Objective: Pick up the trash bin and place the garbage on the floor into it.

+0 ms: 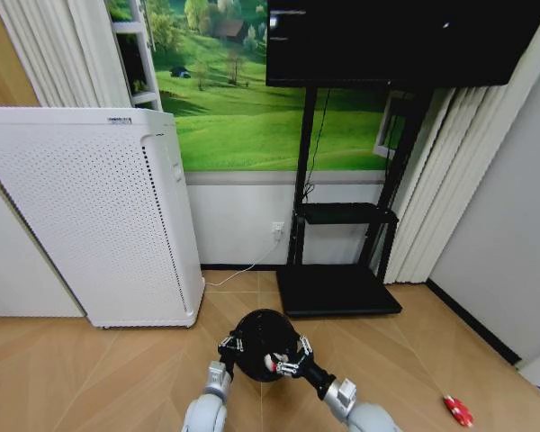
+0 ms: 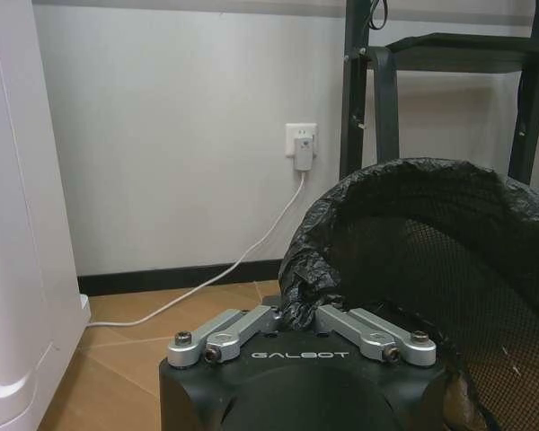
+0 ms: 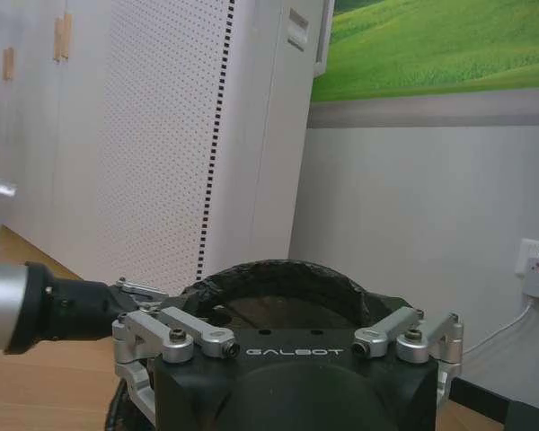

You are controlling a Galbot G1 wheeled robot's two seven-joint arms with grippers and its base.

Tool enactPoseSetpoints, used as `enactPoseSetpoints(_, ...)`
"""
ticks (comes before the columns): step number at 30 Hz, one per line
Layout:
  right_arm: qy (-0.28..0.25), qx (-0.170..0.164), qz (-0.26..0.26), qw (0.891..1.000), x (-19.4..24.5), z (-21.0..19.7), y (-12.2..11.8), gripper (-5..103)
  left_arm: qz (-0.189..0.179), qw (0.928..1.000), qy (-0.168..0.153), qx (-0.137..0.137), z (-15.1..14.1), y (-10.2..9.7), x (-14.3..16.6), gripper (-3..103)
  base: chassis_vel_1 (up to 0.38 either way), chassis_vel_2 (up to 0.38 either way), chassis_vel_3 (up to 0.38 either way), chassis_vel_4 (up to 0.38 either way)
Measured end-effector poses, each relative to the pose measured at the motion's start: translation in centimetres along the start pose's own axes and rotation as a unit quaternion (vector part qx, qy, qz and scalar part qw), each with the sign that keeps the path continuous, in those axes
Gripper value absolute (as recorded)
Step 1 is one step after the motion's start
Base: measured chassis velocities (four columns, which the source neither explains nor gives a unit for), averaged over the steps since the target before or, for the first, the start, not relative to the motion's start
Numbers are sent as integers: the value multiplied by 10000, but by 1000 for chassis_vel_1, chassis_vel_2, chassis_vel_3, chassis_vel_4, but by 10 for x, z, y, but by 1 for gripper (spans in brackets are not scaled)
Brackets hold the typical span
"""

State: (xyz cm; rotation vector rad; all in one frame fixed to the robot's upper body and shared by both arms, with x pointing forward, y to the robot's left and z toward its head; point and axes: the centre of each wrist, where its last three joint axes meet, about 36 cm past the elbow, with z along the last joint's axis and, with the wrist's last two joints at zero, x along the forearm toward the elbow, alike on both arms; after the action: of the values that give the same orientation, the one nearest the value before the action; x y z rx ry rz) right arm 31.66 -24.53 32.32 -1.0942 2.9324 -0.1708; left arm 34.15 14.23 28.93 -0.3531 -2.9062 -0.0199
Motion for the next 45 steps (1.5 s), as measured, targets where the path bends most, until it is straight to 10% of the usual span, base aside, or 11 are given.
enactPoseSetpoints(4,-5,22,180,9998,4,-2,-8,100,150,9999,-22,-13,-7,1,13,3,0,0,0,0)
enactPoseSetpoints(11,17,-77,659,9978,12,-2,-20,100,-244,9986,-170,-443,-26,72,41,3,0,0,0,0)
enactPoseSetpoints(27,97,-181,1261,9918,13,0,-24,100,-557,9952,-287,-746,-45,123,59,3,0,0,0,0)
enactPoseSetpoints(35,1115,-406,3427,9319,31,-9,-58,100,-1227,9855,-788,-872,-96,183,82,3,0,0,0,0)
enactPoseSetpoints(45,1130,-550,3869,9135,63,-3,-53,100,-1226,9860,-863,-736,-104,175,91,3,0,0,0,0)
